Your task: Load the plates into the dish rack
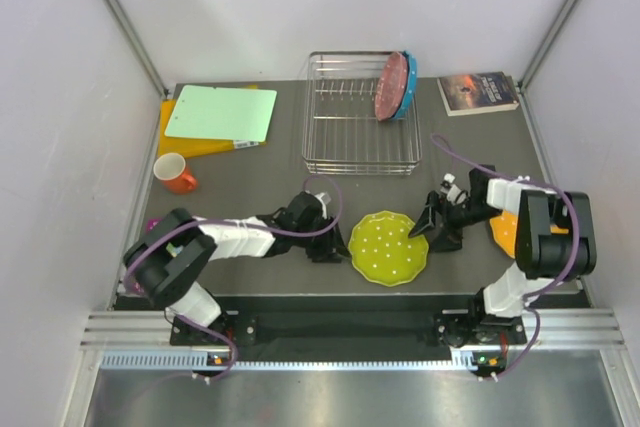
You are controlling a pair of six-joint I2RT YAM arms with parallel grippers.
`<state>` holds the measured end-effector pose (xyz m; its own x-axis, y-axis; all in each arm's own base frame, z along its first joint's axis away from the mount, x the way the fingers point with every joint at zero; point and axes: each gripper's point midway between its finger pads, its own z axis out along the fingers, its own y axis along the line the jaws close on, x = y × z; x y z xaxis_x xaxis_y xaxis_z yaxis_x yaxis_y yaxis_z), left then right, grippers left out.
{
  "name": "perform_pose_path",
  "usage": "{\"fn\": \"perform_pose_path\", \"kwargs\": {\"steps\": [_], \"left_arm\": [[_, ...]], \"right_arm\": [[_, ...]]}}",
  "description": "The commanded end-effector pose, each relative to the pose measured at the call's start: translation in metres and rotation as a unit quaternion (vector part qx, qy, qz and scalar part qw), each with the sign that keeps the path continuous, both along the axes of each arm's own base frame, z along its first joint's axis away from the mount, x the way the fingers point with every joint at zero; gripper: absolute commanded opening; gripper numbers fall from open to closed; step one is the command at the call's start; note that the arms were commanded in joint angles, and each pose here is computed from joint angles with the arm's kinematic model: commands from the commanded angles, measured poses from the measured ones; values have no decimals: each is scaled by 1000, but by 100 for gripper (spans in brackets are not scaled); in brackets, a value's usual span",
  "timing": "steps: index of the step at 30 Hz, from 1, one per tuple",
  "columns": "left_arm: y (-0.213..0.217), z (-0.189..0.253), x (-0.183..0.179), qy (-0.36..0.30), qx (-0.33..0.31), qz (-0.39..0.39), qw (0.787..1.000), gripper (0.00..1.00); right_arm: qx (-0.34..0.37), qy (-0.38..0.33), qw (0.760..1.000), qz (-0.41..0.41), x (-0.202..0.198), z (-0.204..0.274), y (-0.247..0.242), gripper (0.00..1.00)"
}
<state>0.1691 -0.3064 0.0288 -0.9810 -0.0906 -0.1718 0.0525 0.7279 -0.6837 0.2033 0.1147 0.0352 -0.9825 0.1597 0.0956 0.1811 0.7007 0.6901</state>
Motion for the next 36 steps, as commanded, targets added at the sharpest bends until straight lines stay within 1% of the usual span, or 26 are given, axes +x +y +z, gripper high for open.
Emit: {"fn": "perform_pose_path", "kwargs": {"steps": [1,3,8,9,10,14,15,16,20,23,24,26,27,28,29,30,31,32,34,35,36], "left_arm": [[-30,9,21,-22,-31,3,999,45],[-36,7,23,-25,-26,1,999,45],[-45,-2,23,-27,-12,-8,1000,45],[-46,-3,21,-26,-11,-11,1000,45],[-48,-4,21,-26,-10,-14,1000,45],[-57,-6,22,-36,-10,-30,999,44],[-59,-5,20,-38,-12,-37,999,44],[-60,-6,19,-35,-10,-39,999,44],[-59,-11,13,-31,-1,-50,998,45],[-56,-12,13,-36,5,-51,998,45],[-57,-11,14,-41,5,-51,998,45],[-58,-10,18,-52,6,-50,997,45],[-58,-9,20,-56,6,-52,997,45],[-60,-7,22,-64,4,-57,996,46],[-61,-7,22,-66,4,-59,996,47],[-60,-7,23,-69,8,-62,996,48],[-60,-5,24,-73,8,-64,995,49],[-59,-3,25,-78,10,-68,995,50],[-53,7,27,-98,18,-87,991,51],[-49,15,29,-101,11,-102,990,52],[-43,22,29,-133,9,-144,980,55]], "right_arm": [[-14,-2,1000,-1,11,-24,-2,78],[17,17,1000,-8,8,-26,7,78],[70,14,997,-13,9,-25,24,75],[74,10,997,-22,11,-22,25,75],[79,-12,996,-24,18,-22,27,75],[103,-26,993,-49,19,-24,37,73],[108,-47,991,-60,30,-19,38,73],[110,-51,992,-42,24,-19,49,73],[110,-77,990,-42,35,-16,56,69],[107,-84,990,-36,37,-18,55,59],[106,-82,990,-35,36,-19,55,53],[107,-84,990,-28,34,-20,55,45],[110,-85,990,-22,33,-20,56,33],[122,-95,988,-13,36,-15,58,26],[123,-87,989,0,30,-17,57,18],[125,-97,987,5,36,-14,57,2],[139,-102,985,12,36,-9,58,0],[141,-105,984,16,36,-8,56,0],[169,-123,978,24,40,3,55,0],[180,-137,974,32,40,9,54,0],[209,-152,965,51,38,21,58,0]]}}
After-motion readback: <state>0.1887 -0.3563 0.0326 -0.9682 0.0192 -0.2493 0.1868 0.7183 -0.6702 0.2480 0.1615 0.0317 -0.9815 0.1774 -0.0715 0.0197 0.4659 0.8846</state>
